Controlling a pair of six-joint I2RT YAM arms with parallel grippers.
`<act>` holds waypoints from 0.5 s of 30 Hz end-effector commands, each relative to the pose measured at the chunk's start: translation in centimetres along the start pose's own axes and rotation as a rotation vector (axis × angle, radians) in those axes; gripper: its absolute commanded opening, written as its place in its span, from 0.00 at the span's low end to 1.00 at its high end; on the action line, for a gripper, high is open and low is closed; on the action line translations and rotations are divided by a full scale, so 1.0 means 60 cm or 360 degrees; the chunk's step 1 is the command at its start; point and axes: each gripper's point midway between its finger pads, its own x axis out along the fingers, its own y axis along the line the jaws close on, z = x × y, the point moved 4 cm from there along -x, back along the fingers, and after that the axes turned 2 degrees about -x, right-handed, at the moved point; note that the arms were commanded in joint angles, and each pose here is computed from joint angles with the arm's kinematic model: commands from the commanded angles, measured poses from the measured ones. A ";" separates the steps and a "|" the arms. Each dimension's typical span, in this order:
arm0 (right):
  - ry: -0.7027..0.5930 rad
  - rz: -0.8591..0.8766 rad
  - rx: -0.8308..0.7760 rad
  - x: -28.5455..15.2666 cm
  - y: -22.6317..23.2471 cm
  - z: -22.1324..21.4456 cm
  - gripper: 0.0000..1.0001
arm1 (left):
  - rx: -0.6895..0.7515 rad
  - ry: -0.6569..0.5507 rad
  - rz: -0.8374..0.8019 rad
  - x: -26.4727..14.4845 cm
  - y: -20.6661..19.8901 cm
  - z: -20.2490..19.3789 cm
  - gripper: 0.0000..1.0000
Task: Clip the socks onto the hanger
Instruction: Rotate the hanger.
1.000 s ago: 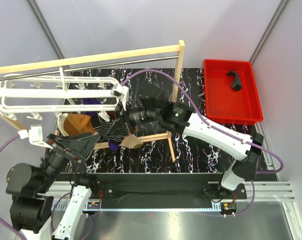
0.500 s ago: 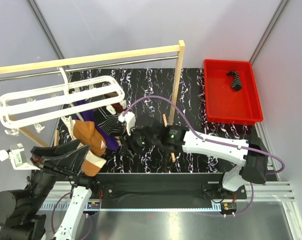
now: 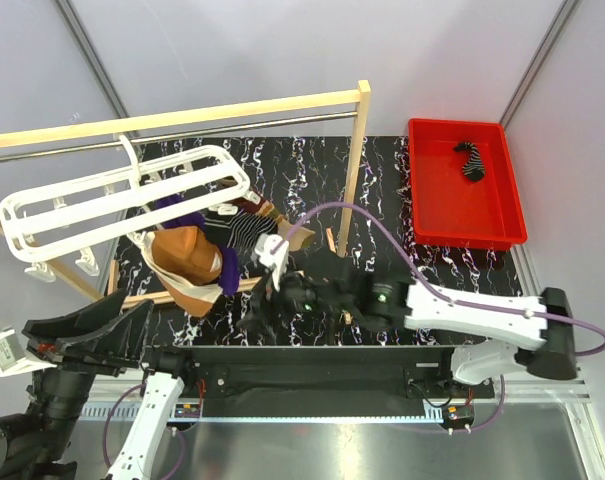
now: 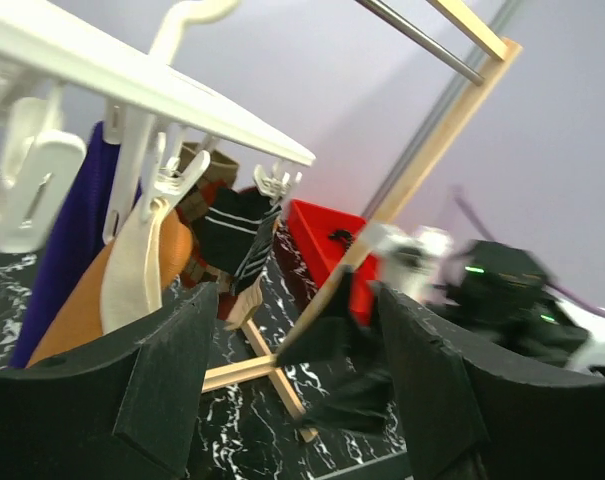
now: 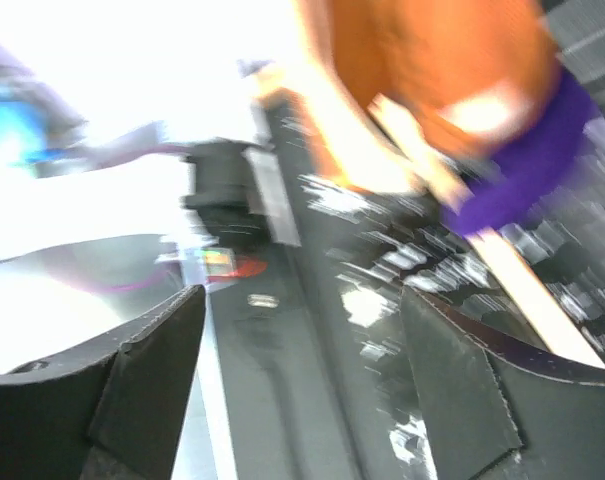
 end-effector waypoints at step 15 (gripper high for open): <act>-0.0399 -0.0068 -0.0310 0.138 0.144 0.077 1.00 | 0.0105 -0.0333 0.0412 -0.072 0.039 0.058 0.72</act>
